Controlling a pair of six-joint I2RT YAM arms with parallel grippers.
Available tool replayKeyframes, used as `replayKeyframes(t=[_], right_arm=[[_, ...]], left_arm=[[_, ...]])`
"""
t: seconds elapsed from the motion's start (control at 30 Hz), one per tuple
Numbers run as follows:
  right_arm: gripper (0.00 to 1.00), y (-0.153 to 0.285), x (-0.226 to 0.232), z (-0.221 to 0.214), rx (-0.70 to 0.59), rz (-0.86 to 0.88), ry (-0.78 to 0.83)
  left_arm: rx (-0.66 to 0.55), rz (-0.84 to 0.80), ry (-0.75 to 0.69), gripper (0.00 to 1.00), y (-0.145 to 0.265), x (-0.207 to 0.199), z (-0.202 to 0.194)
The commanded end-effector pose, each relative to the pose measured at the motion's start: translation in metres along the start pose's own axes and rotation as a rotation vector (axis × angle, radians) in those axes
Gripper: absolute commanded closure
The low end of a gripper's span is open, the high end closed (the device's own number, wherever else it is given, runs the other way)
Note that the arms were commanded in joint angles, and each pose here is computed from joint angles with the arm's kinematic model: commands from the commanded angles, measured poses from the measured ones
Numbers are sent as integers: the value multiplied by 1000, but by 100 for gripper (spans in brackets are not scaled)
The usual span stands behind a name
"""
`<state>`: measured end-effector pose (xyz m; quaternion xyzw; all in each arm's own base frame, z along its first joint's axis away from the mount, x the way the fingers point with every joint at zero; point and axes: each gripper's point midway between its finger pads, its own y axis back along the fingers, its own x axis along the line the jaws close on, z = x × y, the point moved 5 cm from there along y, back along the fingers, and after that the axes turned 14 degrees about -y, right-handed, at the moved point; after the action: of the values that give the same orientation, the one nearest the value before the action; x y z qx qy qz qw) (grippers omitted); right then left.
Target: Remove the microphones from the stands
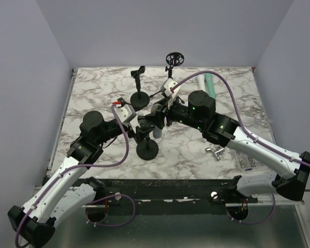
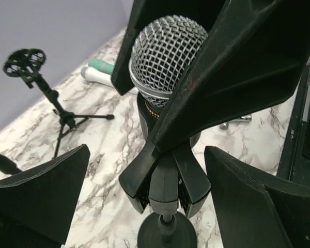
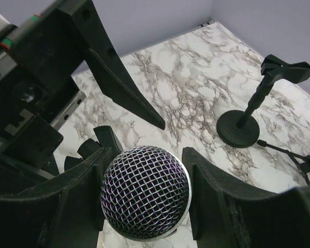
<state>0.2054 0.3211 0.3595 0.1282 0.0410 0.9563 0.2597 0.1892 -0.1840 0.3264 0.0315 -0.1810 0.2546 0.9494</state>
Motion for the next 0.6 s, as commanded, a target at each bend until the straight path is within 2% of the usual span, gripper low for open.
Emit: replayKeyframes(t=[0.0,0.07,0.13,0.2,0.27,0.3,0.4,0.57], right_arm=[[99,2,2,-10,37,38,3],[100,1,2,-10,35,39,1],[99,0,2,-10,36,40,0],[99,-2,2,-11,38,43,0],[99,-3,2,-10,37,42,0],[99,-4,2,-9,37,39,0],[99,-4,0,-2,20,9,-4],[99,8,-14,25,-81,-143,-25]], left_arm=[[-23,-128,20,8,-3,-11,7],[-32,-145,5,15,-2,-13,8],[-33,-158,-8,27,-2,-14,8],[-30,-168,-23,49,-1,-14,9],[-19,-183,-33,94,-1,-15,9],[-11,-183,-35,100,-2,-14,8],[7,-188,-34,100,-2,-14,6],[11,-194,-24,100,-2,-15,6]])
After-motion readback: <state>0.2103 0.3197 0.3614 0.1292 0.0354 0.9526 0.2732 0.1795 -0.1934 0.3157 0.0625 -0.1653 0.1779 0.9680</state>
